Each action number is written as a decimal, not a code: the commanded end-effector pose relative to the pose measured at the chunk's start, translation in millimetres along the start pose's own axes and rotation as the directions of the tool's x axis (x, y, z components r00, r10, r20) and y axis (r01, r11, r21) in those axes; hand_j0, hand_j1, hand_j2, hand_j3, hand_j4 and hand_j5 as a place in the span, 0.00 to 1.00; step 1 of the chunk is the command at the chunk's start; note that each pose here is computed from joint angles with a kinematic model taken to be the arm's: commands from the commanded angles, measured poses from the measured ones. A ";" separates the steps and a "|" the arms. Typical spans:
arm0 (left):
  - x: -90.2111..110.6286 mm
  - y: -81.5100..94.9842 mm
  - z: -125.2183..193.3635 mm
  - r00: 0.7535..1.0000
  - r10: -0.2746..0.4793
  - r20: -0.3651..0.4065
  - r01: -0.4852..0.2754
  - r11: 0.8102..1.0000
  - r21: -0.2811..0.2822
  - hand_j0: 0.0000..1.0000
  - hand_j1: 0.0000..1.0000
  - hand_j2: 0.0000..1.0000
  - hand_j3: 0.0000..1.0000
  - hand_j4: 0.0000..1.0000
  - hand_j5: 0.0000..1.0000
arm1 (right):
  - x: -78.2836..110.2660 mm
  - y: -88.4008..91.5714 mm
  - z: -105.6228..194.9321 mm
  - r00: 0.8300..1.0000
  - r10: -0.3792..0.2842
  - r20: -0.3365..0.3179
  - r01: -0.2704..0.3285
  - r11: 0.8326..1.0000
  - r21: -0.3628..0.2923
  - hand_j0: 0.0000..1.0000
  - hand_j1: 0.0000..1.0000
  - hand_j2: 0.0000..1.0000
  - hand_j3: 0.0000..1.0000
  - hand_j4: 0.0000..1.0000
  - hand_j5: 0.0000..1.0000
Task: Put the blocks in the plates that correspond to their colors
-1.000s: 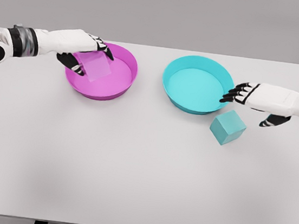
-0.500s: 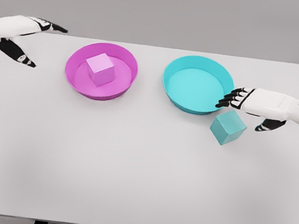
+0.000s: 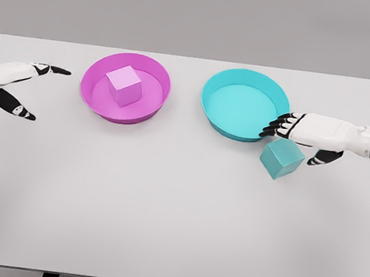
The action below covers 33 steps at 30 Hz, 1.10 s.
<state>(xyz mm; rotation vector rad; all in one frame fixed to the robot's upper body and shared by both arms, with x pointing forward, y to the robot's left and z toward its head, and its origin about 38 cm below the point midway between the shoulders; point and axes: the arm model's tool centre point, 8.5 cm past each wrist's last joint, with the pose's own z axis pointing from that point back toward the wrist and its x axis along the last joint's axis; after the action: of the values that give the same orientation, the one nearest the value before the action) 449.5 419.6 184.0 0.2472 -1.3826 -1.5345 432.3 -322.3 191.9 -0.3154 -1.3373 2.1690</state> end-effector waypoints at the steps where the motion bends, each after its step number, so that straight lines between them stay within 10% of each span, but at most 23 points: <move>1: -10.2 -12.1 -6.0 0.998 0.052 -0.020 -0.052 0.999 0.001 1.00 1.00 1.00 1.00 1.00 1.00 | -1.9 -0.2 -1.2 1.000 -0.007 -0.004 0.007 1.000 -0.004 1.00 1.00 1.00 1.00 1.00 1.00; 33: -21.9 -19.1 -2.6 0.996 0.068 -0.061 -0.069 0.998 -0.004 1.00 1.00 1.00 1.00 1.00 1.00 | 0.9 5.8 -9.8 1.000 0.003 0.005 -0.003 1.000 0.012 0.74 0.74 0.74 0.74 0.74 0.74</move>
<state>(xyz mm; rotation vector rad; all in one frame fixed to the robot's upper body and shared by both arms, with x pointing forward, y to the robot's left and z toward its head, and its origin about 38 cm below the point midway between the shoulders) 451.4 430.9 156.4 0.2394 -1.3205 -1.4710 433.1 -316.3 179.5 -0.3025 -1.3183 2.1895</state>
